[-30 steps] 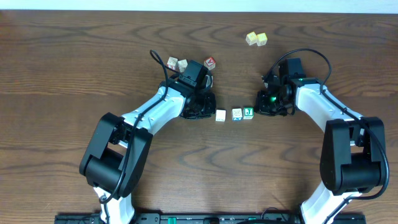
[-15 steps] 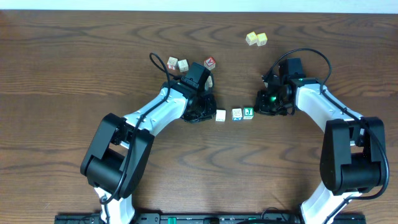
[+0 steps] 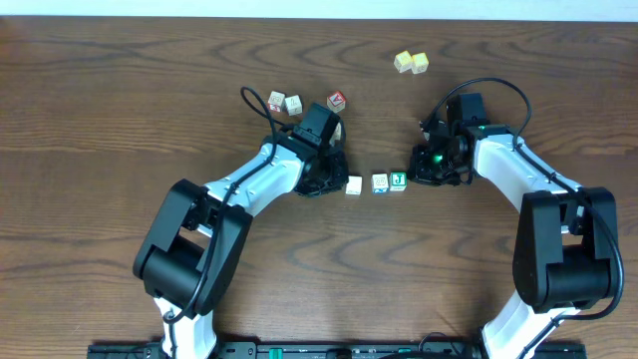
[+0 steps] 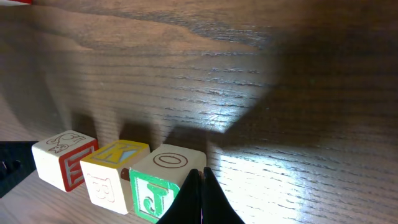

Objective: Lift 3 blocks
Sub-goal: 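Press both grippers inward against the outer ends of the block row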

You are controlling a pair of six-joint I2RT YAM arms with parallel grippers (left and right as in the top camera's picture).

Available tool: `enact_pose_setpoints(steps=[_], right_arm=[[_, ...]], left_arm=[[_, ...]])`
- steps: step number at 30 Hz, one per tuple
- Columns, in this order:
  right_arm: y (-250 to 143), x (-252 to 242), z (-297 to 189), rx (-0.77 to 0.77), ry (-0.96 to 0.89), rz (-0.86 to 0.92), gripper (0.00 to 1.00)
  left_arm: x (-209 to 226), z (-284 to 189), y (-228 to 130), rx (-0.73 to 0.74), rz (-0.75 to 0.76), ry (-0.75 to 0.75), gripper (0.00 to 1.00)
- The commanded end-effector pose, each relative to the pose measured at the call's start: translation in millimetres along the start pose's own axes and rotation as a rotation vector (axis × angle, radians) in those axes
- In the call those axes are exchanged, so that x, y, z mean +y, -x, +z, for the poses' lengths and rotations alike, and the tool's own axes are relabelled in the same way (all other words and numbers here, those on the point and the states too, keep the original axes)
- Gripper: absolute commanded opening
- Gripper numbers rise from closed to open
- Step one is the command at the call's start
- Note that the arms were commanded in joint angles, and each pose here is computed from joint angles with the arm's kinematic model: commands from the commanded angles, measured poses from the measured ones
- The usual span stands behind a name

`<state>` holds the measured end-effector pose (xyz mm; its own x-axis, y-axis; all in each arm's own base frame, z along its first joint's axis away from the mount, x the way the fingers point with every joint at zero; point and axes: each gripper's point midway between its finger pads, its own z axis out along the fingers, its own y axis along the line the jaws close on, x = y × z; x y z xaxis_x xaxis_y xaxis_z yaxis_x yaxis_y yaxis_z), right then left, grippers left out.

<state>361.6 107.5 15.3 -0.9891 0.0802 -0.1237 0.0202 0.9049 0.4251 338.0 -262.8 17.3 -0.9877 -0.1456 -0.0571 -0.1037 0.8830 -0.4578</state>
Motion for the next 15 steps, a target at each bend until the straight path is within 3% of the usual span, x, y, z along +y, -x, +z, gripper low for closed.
enact_pose_setpoints(steps=[1, 15], right_arm=[[-1, 4, 0, 0.004, 0.006, 0.003, 0.01], [-7, 14, 4, 0.020, 0.009, -0.025, 0.01]], left_arm=[[2, 7, -4, 0.012, 0.000, 0.001, 0.07], [0, 16, -5, 0.016, -0.026, -0.001, 0.07]])
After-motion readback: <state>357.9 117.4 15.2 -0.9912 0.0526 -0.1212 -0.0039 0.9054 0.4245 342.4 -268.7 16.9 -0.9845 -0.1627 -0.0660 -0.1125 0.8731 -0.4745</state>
